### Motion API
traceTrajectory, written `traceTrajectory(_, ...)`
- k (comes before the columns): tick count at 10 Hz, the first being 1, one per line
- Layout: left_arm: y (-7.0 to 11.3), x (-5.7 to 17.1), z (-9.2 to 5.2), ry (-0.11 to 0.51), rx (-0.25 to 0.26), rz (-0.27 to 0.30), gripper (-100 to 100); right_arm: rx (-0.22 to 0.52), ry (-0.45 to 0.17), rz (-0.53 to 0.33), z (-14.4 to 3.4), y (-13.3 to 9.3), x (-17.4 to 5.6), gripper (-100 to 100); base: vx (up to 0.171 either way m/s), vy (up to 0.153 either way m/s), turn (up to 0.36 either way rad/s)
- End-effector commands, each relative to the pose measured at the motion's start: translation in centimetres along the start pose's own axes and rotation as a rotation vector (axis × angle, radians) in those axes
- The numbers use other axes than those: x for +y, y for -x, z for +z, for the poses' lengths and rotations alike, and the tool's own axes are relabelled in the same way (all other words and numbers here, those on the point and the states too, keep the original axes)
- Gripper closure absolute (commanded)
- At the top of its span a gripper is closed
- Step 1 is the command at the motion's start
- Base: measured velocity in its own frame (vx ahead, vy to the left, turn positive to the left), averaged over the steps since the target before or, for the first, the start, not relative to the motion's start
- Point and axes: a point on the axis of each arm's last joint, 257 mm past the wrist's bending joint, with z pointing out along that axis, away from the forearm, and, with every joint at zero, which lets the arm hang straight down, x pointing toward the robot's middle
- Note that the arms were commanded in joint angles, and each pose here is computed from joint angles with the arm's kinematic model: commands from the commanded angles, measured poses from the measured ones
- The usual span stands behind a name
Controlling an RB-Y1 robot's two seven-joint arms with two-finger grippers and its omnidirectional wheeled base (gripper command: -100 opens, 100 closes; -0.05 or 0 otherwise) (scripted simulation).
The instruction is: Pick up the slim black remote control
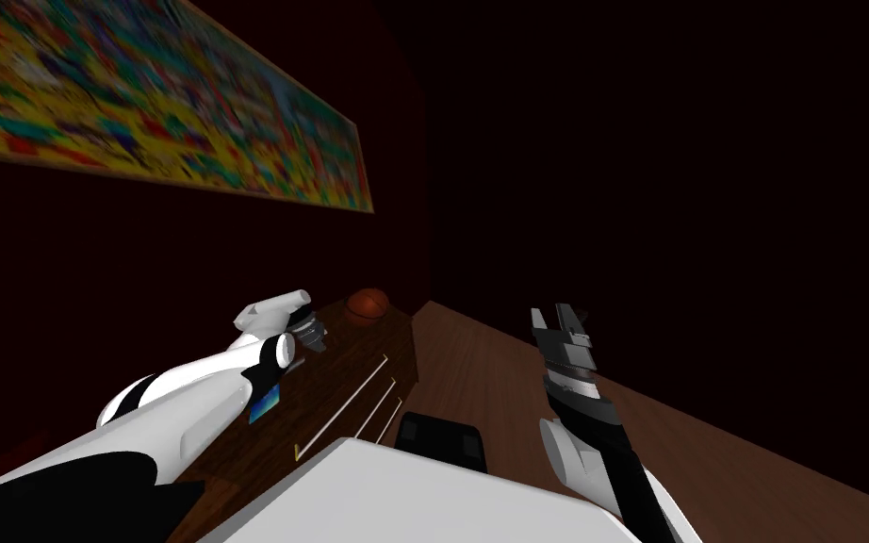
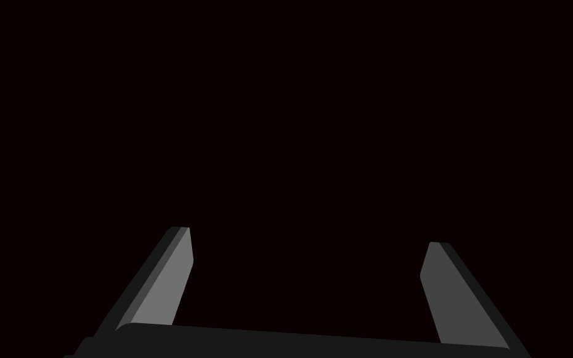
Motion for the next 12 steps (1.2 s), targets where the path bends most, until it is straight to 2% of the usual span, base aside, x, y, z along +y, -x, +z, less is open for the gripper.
traceTrajectory(1, 1.2, 0.3, 0.5, 0.008, -0.056, 0.005, -100, 0.000, 0.000, 0.000, 0.0, 0.0, 0.0, 0, -0.060, 0.100, 0.141)
traceTrajectory(3, 2.4, 0.6, 1.0, 0.016, -0.113, 0.010, -100, 0.000, 0.000, 0.000, 0.0, 0.0, 0.0, 0, -0.057, 0.073, 0.153)
traceTrajectory(4, 2.0, 0.5, 0.8, 0.015, -0.095, 0.008, -100, 0.000, 0.000, 0.000, 0.0, 0.0, 0.0, 0, -0.020, 0.029, 0.018)
traceTrajectory(5, 2.1, 0.5, 0.8, 0.014, -0.098, 0.008, 0, 0.000, 0.000, 0.000, 0.0, 0.0, 0.0, 0, -0.005, 0.006, -0.004)
traceTrajectory(6, 1.6, 0.5, 1.3, 0.012, -0.098, -0.023, -100, 0.000, 0.000, 0.000, 0.0, 0.0, 0.0, 0, -0.068, 0.060, -0.203)
traceTrajectory(8, 1.1, 0.5, 1.9, 0.009, -0.097, -0.053, -100, 0.000, 0.000, 0.000, 0.0, 0.0, 0.0, 0, -0.140, 0.116, -0.191)
traceTrajectory(12, 0.2, 0.6, 2.9, 0.003, -0.097, -0.113, -100, 0.000, 0.000, 0.000, 0.0, 0.0, 0.0, 0, -0.126, 0.054, -0.151)
